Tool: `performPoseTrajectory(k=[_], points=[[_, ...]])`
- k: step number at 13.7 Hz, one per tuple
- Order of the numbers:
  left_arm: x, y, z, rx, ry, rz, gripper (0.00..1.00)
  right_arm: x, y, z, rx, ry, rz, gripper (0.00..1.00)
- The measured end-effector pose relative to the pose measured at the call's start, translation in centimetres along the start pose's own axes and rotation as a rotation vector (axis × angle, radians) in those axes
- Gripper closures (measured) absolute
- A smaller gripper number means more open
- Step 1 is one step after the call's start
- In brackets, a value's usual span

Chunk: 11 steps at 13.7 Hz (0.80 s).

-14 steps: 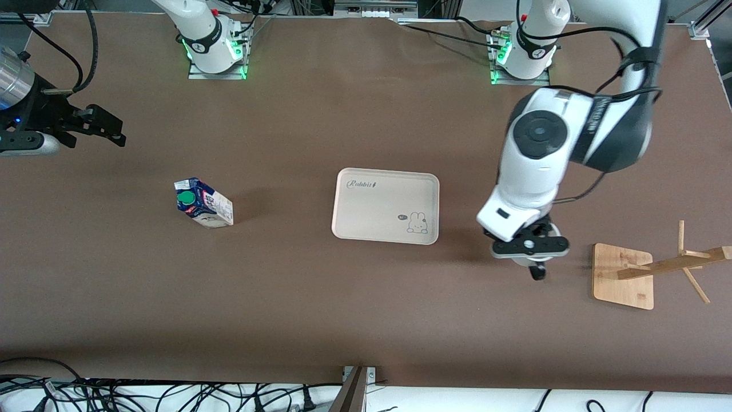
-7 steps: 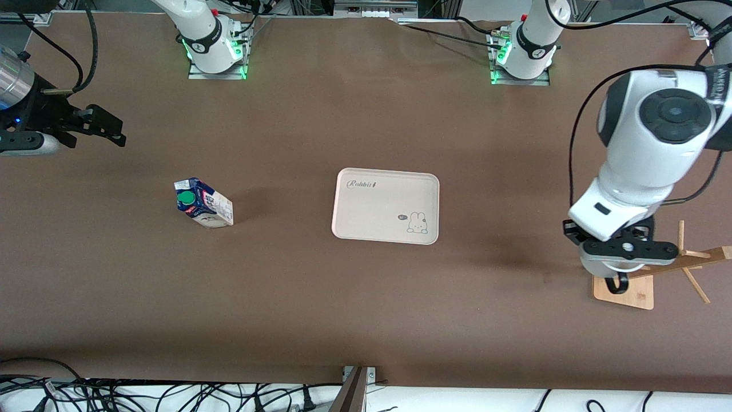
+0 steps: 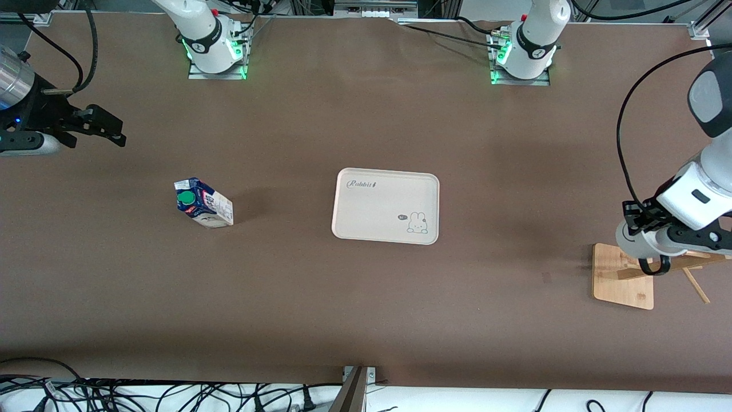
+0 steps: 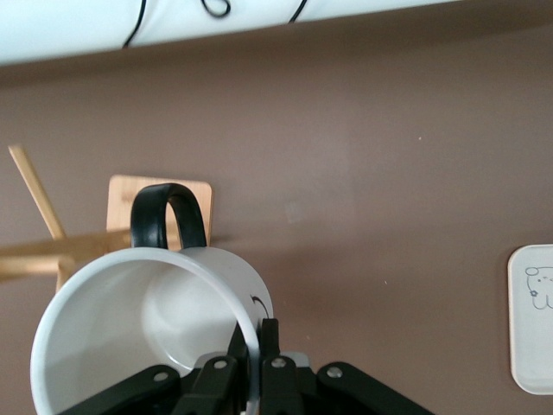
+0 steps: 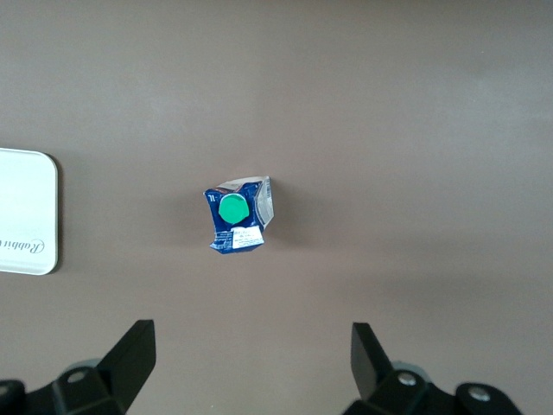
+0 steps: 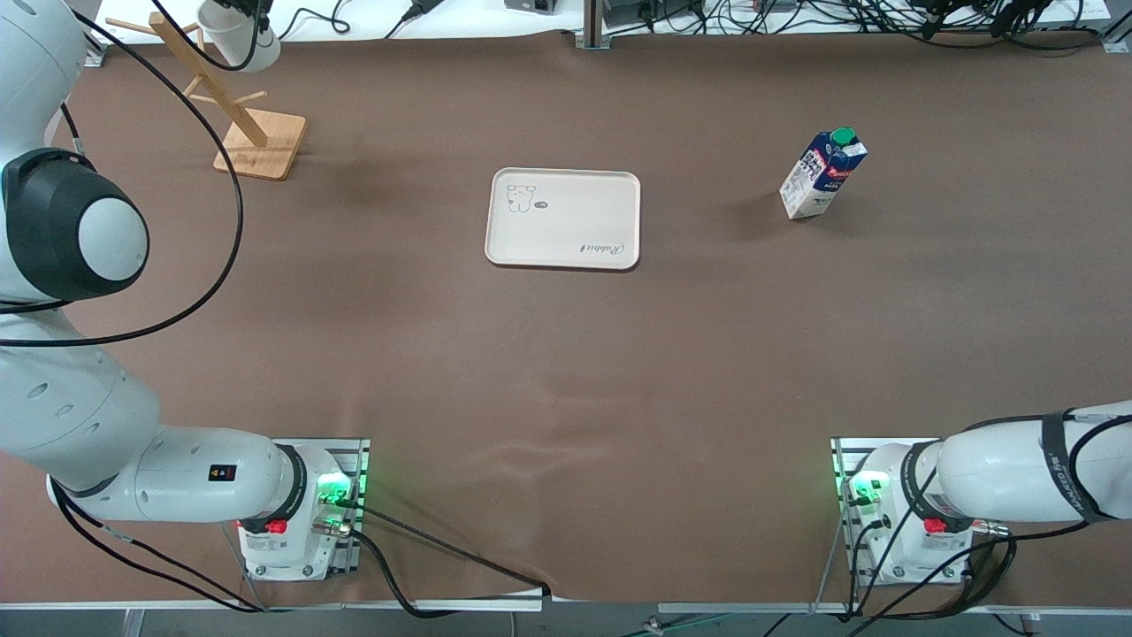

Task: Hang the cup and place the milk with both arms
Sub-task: 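Carry the mug with the left gripper to the wooden stand, then align the mug handle with a stand peg using the left gripper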

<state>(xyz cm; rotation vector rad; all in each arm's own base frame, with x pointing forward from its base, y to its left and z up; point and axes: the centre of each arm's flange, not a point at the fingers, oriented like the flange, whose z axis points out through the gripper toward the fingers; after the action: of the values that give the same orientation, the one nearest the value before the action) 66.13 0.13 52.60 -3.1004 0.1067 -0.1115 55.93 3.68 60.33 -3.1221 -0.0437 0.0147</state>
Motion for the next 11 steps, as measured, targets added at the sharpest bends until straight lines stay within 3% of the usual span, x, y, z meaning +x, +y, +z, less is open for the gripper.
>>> performPoseTrajectory(k=[3, 11], points=[[-0.4, -1.1, 0.2, -0.001, -0.025, -0.050, 0.93, 0.0, 0.0, 0.0, 0.000, 0.000, 0.000, 0.00], [-0.4, -0.9, 0.0, -0.005, -0.022, -0.044, 0.93, 0.0, 0.0, 0.0, 0.000, 0.000, 0.000, 0.00]])
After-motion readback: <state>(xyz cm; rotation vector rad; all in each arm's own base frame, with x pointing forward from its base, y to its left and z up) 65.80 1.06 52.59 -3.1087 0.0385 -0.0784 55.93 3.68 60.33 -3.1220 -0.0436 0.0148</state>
